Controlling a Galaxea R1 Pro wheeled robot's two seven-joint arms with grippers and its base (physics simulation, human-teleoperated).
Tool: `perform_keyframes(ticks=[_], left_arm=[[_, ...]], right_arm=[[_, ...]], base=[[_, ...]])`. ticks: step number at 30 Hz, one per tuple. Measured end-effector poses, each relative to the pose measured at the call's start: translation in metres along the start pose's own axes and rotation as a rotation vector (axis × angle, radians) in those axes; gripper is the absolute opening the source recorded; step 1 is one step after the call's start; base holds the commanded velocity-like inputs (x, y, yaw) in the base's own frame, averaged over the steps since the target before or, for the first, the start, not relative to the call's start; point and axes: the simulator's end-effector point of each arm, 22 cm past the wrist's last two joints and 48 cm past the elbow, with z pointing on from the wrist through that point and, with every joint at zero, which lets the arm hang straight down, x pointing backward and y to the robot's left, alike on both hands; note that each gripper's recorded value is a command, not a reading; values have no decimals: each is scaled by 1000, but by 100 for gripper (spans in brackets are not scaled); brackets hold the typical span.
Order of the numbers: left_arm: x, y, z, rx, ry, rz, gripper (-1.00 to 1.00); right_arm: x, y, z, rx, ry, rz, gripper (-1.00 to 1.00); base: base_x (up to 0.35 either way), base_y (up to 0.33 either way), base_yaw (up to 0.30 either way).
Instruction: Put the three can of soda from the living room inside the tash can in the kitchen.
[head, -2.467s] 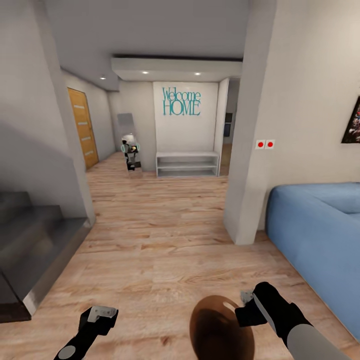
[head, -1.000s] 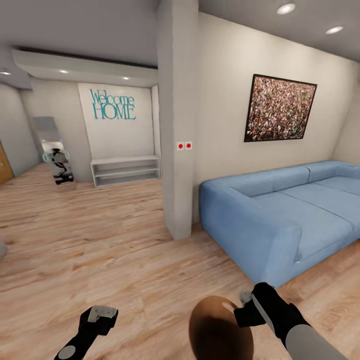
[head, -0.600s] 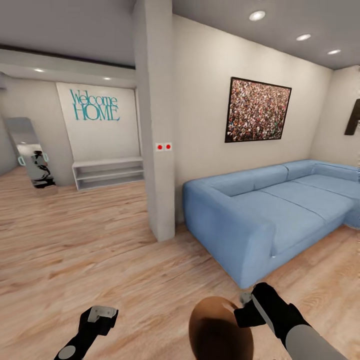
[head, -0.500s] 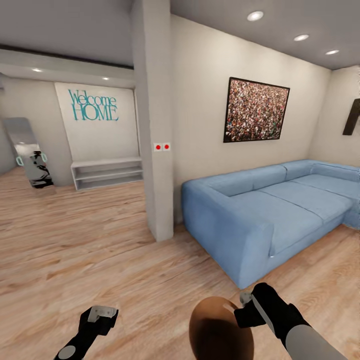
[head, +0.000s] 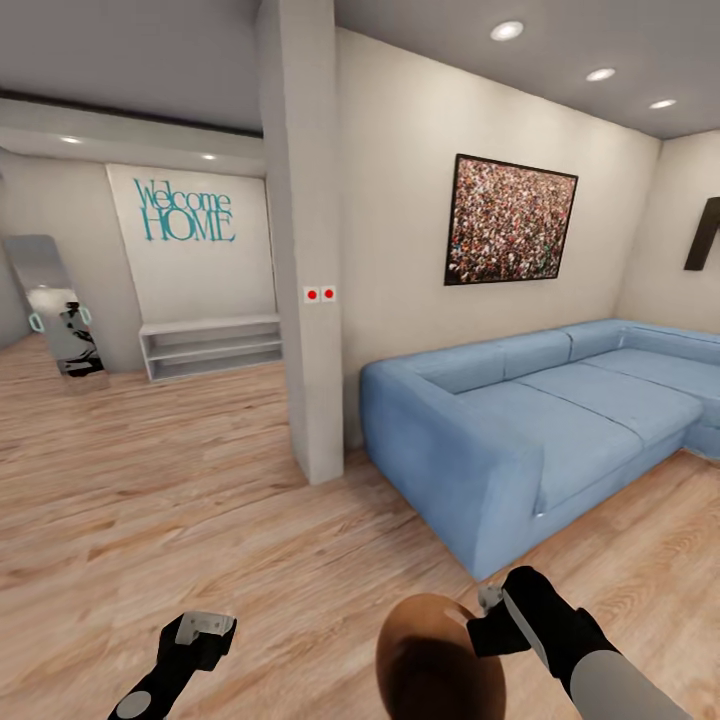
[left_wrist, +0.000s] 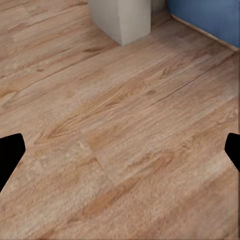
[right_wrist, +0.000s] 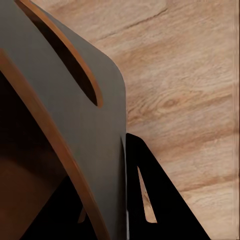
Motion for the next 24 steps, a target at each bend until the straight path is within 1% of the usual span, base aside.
perform_keyframes(ticks=[2, 6, 10, 15, 18, 24], left_arm=[[0, 0, 0, 0, 0, 0, 100], [1, 0, 0, 0, 1, -1, 100], [3, 0, 0, 1, 6, 0, 100], [6, -1, 1, 2, 12, -1, 100], [8, -1, 1, 3, 16, -1, 100], [12, -4, 2, 13, 25, -2, 100]], right_arm=[[0, -2, 0, 8, 1, -6, -100], [0, 1, 0, -6, 0, 5, -100], [2, -3, 2, 4, 5, -1, -100], [3, -1, 4, -5, 10, 7, -100], [4, -3, 5, 2, 14, 3, -100], [6, -3, 9, 1, 21, 4, -100]], base=[[39, -90, 0], [17, -38, -40], [5, -12, -93], [2, -4, -114], [0, -1, -125], [145, 116, -139]])
